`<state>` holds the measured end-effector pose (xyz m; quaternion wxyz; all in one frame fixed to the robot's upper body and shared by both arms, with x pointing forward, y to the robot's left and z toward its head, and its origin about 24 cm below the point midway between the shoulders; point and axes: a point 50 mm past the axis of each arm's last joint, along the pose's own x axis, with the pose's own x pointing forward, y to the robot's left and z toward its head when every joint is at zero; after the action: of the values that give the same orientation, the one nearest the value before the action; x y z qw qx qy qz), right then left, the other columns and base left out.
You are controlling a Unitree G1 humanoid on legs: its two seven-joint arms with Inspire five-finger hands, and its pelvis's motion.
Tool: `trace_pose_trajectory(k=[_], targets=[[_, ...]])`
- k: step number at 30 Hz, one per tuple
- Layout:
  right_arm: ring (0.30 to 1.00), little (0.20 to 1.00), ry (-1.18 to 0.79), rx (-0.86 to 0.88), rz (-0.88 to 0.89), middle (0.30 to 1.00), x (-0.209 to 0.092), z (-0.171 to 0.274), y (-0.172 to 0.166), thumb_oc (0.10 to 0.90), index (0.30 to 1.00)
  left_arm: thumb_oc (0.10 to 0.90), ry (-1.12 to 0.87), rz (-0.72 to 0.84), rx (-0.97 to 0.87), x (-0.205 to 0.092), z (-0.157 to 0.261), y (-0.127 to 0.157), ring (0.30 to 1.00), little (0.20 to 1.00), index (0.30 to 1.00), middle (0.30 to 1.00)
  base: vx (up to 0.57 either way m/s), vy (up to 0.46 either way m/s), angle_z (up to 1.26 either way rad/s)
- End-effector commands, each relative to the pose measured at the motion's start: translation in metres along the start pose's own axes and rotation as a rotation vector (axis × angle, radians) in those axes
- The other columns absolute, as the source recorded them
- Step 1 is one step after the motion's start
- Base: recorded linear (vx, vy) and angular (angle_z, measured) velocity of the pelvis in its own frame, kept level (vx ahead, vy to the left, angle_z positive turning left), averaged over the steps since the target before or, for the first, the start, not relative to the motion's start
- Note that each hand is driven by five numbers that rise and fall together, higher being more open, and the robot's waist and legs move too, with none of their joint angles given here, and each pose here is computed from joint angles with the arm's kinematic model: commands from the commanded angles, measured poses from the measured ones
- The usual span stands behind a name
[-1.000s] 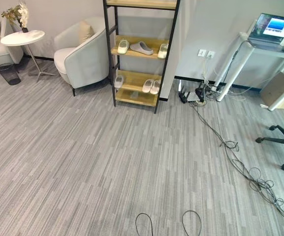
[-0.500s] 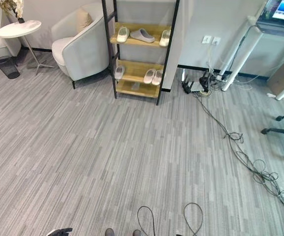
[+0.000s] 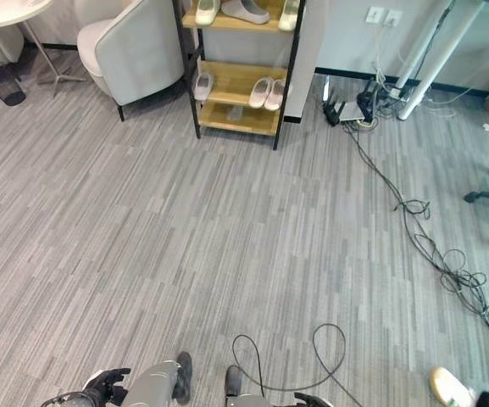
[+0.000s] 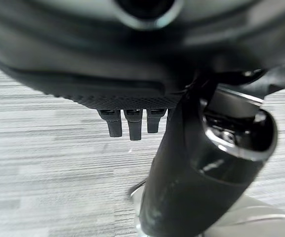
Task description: Arrange the slippers neatly on the shoe rack.
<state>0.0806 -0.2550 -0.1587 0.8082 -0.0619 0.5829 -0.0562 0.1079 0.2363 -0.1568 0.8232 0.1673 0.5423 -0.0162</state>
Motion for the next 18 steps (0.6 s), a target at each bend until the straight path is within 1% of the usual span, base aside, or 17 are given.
trace_pose_trajectory(k=[1,2,3,6,8,9,11,12,13,15,17,18], targets=[[0.9,0.9,0.016,-0.036,-0.047,0.9,-0.005,-0.016,-0.017,0.8,0.9,0.8,0.03,-0.094,0.097,-0.004,-0.016,-0.029,0.9,0.9,0.9,0.9,0.42,0.08,-0.19],[0.9,0.9,0.011,-0.041,-0.048,0.9,-0.005,-0.014,-0.016,0.8,0.9,0.8,0.039,-0.101,0.111,-0.004,-0.019,-0.031,0.9,0.9,0.9,0.9,0.47,0.15,-0.57],[0.9,0.9,0.008,-0.044,-0.03,0.9,-0.004,-0.012,-0.012,0.8,0.9,0.8,0.087,-0.106,0.093,-0.008,-0.033,-0.031,0.9,0.9,0.9,0.9,0.46,0.149,-0.89],[0.9,0.9,-0.015,-0.053,-0.009,0.9,-0.002,-0.005,-0.004,0.8,0.9,0.8,0.091,-0.076,0.094,-0.008,-0.035,-0.024,0.9,0.9,0.9,0.9,0.4,0.178,-0.99],[0.9,0.9,-0.083,-0.08,0.031,0.9,0.001,0.016,0.01,0.8,0.9,0.8,0.062,-0.046,0.1,-0.005,-0.025,-0.015,0.9,0.9,0.9,0.9,0.37,0.205,-0.13],[0.9,0.9,-0.084,-0.08,0.032,0.9,0.001,0.016,0.01,0.8,0.9,0.8,0.062,-0.046,0.101,-0.005,-0.025,-0.015,0.9,0.9,0.9,0.9,0.24,0.137,-0.14],[0.9,0.9,-0.154,-0.13,0.053,0.9,0.002,0.039,0.018,0.8,0.9,0.8,0.005,-0.017,0.113,-0.002,-0.007,-0.007,0.9,0.9,0.9,0.9,0.29,0.23,-0.19],[0.9,0.9,-0.217,-0.13,0.067,0.9,0.002,0.057,0.024,0.8,0.9,0.8,-0.056,0.02,0.117,0.001,0.013,0.0,0.9,0.9,0.9,0.9,0.28,0.227,-0.28],[0.9,0.9,-0.217,-0.13,0.066,0.9,0.002,0.058,0.024,0.8,0.9,0.8,-0.057,0.02,0.117,0.001,0.013,0.0,0.9,0.9,0.9,0.9,0.34,0.236,-0.21],[0.9,0.9,-0.245,-0.134,0.063,0.9,0.002,0.066,0.028,0.8,0.9,0.8,-0.112,0.046,0.107,0.003,0.032,0.006,0.9,0.9,0.9,0.9,0.36,0.201,0.16],[0.9,0.9,-0.198,-0.135,0.05,0.9,0.001,0.043,0.019,0.8,0.9,0.8,-0.176,0.073,0.071,0.003,0.049,0.012,0.9,0.9,0.9,0.9,0.55,0.163,0.28],[0.9,0.9,-0.145,-0.128,0.026,0.9,0.001,0.027,0.012,0.8,0.9,0.8,-0.217,0.059,0.06,0.003,0.059,0.008,0.9,0.9,0.9,0.9,0.47,0.06,0.31]])
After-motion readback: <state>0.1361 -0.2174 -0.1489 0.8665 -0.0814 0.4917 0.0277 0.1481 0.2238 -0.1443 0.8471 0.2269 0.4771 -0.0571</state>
